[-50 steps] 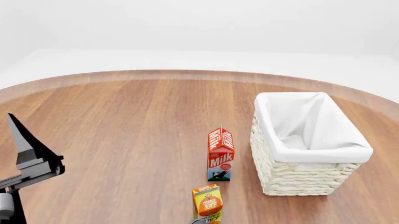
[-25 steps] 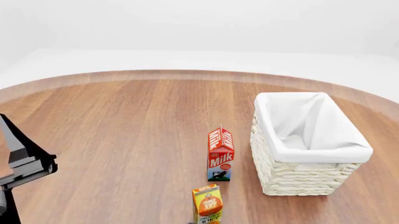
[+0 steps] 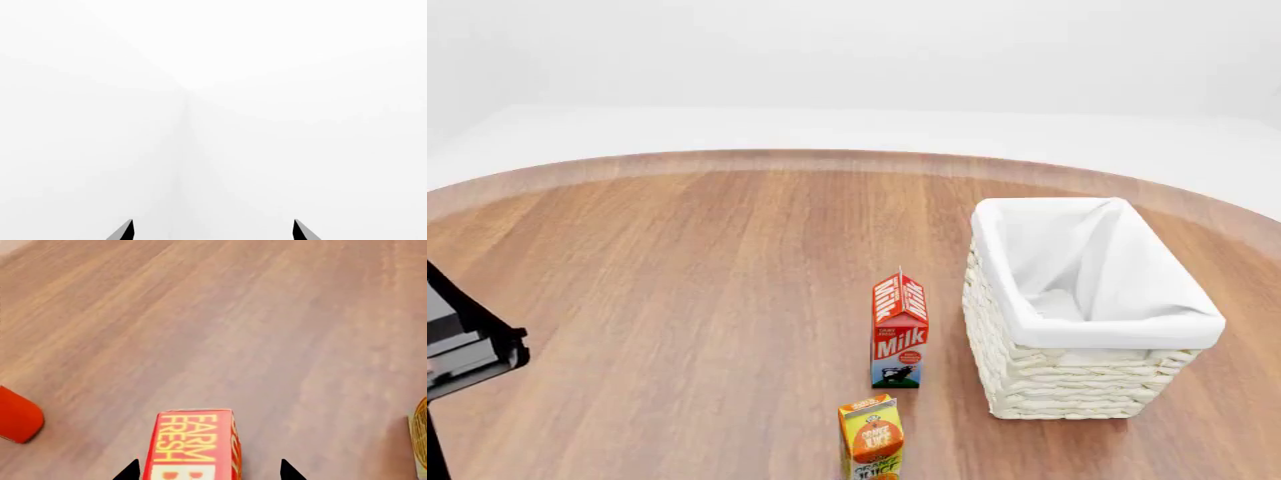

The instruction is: Pick up the cream cheese box and the butter, and put them in the basket.

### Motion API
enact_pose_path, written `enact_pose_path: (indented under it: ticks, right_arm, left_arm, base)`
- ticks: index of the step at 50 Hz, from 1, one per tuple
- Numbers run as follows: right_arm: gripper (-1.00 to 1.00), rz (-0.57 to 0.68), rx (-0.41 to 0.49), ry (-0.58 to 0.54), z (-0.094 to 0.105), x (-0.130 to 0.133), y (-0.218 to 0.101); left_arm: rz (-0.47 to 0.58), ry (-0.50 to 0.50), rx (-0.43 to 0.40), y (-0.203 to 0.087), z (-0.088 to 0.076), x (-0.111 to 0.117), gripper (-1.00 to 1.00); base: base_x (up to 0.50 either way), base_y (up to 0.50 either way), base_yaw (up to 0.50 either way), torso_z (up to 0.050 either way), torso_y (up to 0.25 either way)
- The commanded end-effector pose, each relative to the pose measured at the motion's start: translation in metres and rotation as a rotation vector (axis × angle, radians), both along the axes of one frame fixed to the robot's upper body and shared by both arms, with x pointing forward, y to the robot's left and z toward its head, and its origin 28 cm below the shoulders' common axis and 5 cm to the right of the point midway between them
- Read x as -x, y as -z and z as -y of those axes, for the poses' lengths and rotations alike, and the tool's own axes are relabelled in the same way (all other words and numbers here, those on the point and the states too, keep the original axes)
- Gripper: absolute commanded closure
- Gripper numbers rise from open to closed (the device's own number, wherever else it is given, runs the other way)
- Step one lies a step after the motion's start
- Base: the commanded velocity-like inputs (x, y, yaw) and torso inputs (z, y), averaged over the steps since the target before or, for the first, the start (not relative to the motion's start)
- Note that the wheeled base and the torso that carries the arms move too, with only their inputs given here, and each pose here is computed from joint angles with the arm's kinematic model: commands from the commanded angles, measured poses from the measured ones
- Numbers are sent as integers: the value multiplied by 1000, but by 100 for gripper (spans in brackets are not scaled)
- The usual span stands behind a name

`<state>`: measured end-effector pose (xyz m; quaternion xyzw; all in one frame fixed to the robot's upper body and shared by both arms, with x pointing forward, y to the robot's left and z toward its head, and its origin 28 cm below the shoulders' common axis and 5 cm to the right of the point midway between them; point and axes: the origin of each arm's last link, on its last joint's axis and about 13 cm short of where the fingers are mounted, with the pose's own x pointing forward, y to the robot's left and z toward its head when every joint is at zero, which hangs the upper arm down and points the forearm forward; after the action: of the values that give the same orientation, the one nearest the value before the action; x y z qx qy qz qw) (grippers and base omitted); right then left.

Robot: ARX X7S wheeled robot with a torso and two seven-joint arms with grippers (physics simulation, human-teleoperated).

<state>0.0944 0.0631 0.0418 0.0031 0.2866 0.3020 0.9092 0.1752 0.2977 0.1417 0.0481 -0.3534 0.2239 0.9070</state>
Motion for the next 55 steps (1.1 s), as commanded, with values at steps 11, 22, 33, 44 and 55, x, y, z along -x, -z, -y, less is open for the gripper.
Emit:
enact_pose_path:
  ticks: [11, 22, 33, 44, 55]
  right_arm:
    - [-100, -50, 17, -105, -11, 0, 16]
    - [-100, -125, 37, -139, -13, 2, 25]
    - [-100, -275, 19, -104, -9, 4, 29]
    - [100, -221, 17, -118, -8, 6, 25]
    - [100, 12, 28, -21, -4, -8, 13]
  left_arm:
    - [14, -25, -22, -5, -9, 3, -100]
    - [14, -33, -19, -5, -10, 3, -100]
    - [13, -31, -20, -5, -9, 2, -100]
    - [11, -29, -20, -4, -8, 2, -100]
    - [14, -33, -19, -5, -9, 2, -100]
  base:
    - [0, 0, 0, 0, 0]
    - [0, 0, 0, 0, 0]
    - [0, 0, 0, 0, 0]
    - [0, 0, 0, 0, 0]
    - [0, 0, 0, 0, 0]
